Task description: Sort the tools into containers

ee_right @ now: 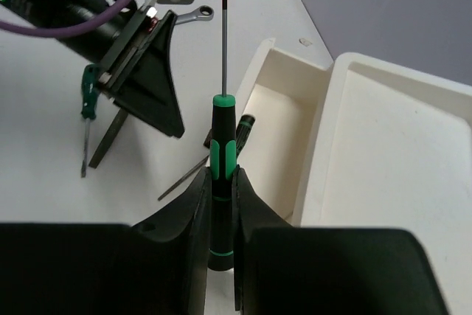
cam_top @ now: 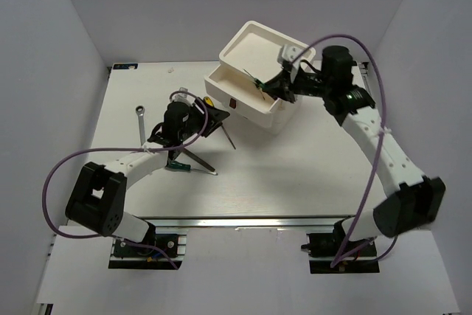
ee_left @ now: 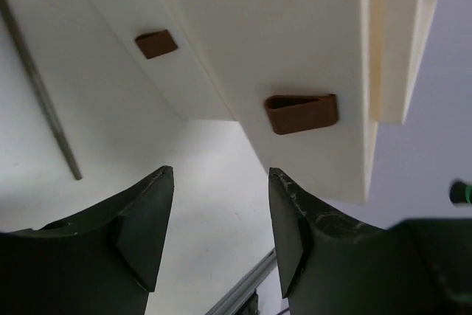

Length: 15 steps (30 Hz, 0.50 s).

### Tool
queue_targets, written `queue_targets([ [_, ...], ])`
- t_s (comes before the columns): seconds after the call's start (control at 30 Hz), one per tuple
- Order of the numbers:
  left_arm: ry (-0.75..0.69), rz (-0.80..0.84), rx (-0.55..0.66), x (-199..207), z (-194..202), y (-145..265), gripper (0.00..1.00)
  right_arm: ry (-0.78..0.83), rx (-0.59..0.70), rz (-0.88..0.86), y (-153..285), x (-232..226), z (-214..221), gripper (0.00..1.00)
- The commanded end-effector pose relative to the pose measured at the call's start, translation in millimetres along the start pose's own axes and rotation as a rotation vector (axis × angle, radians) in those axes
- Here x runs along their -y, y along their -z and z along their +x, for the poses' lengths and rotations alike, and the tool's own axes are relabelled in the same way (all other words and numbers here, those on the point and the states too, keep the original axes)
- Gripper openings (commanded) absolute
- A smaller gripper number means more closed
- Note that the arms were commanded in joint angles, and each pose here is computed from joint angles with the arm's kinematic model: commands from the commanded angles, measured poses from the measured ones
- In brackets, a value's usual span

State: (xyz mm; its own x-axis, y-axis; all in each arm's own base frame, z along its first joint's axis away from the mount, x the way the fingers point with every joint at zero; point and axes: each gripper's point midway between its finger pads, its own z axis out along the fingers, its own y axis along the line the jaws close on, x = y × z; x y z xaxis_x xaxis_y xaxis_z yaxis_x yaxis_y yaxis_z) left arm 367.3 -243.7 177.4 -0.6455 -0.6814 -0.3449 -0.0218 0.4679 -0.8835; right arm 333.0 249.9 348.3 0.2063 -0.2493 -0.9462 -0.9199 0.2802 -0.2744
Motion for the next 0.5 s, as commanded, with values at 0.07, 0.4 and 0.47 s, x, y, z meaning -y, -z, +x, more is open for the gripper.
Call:
queue_targets([
  [0.07,-0.090,0.194,-0.012,53.4,-9.1,-0.4,0.64,-0.011,-0.079,0.015,-46.4,24.9,3.9,0.00],
  [0.4,-0.137,0.209,-0.063,62.9,-11.9,-30.4,0.63,-0.057,-0.267,0.069,-79.8,39.6,50.4,0.46],
  [0.47,-0.138,0.212,-0.072,63.3,-11.6,-34.8,0.63,-0.042,-0.259,0.079,-77.4,42.4,42.9,0.53],
])
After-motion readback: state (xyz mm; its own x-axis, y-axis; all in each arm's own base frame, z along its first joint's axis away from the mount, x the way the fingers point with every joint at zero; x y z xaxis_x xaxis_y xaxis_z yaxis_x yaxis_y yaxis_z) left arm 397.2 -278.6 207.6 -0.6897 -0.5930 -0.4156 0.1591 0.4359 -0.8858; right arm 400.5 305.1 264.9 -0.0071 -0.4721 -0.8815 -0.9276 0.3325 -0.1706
